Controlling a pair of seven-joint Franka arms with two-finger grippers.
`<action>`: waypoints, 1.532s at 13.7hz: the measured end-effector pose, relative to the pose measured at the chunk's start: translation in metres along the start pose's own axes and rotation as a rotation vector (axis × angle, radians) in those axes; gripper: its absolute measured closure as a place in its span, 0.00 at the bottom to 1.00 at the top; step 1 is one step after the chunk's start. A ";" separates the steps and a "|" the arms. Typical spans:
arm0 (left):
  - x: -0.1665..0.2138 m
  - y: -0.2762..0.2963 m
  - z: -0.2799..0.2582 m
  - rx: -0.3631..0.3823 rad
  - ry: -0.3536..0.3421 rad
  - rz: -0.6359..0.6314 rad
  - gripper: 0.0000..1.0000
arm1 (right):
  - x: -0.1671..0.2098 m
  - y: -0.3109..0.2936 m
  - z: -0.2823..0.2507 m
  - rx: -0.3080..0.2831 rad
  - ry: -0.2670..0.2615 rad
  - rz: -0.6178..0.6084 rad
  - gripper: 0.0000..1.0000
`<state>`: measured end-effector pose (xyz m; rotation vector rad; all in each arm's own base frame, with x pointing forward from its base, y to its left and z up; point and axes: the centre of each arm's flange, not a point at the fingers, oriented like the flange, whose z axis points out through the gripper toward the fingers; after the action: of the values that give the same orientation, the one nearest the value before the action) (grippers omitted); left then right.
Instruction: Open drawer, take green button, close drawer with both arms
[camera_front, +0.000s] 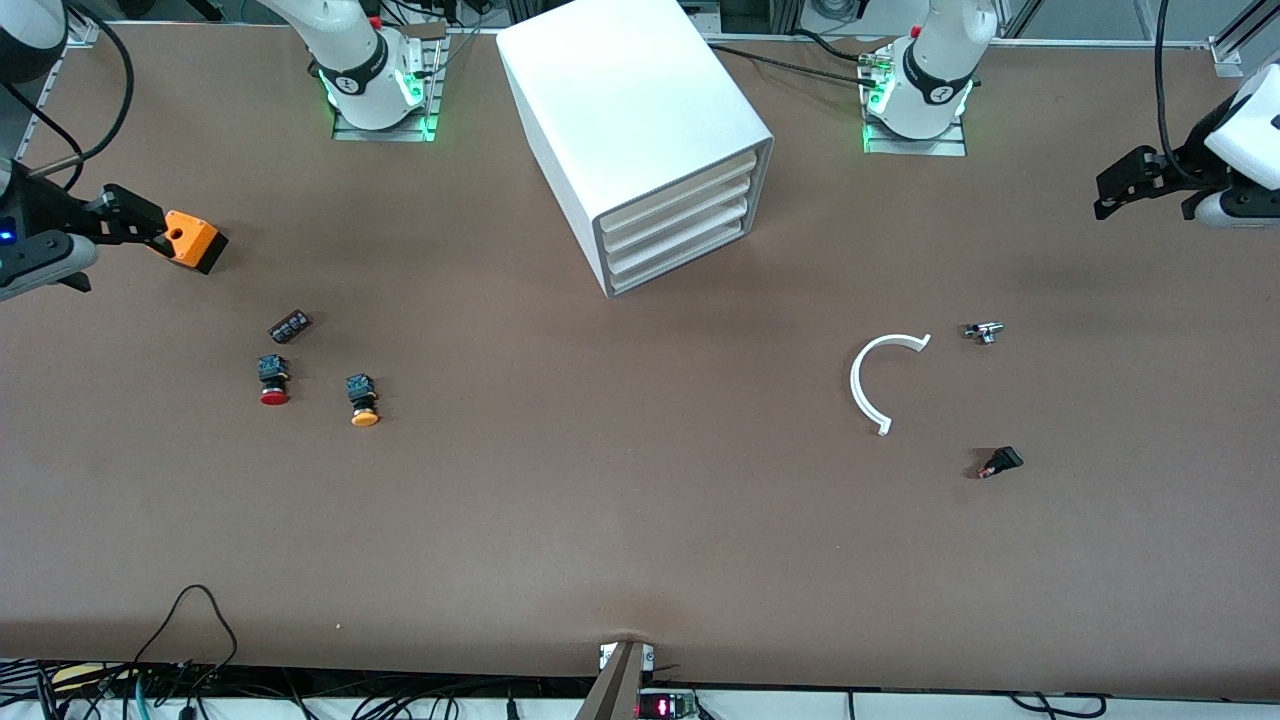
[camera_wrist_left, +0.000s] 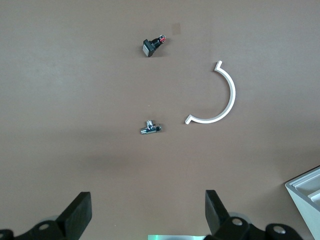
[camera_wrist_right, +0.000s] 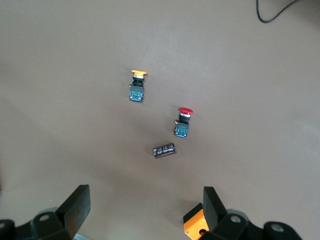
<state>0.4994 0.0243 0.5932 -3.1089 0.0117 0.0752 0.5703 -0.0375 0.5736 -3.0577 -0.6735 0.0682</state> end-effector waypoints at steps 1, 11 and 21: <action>0.000 0.000 0.001 0.000 0.000 0.000 0.00 | -0.005 0.010 0.002 0.008 0.001 0.018 0.00; -0.008 0.040 0.055 -0.180 -0.230 0.031 0.00 | 0.002 0.005 -0.002 0.015 0.017 0.010 0.01; 0.032 0.196 0.220 -0.535 -0.584 0.202 0.00 | 0.002 0.004 -0.002 0.016 0.015 0.008 0.00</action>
<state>0.5192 -0.1648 0.3659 -3.4342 0.3415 1.1587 0.5741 -0.0405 0.5753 -3.0427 -0.6562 0.0502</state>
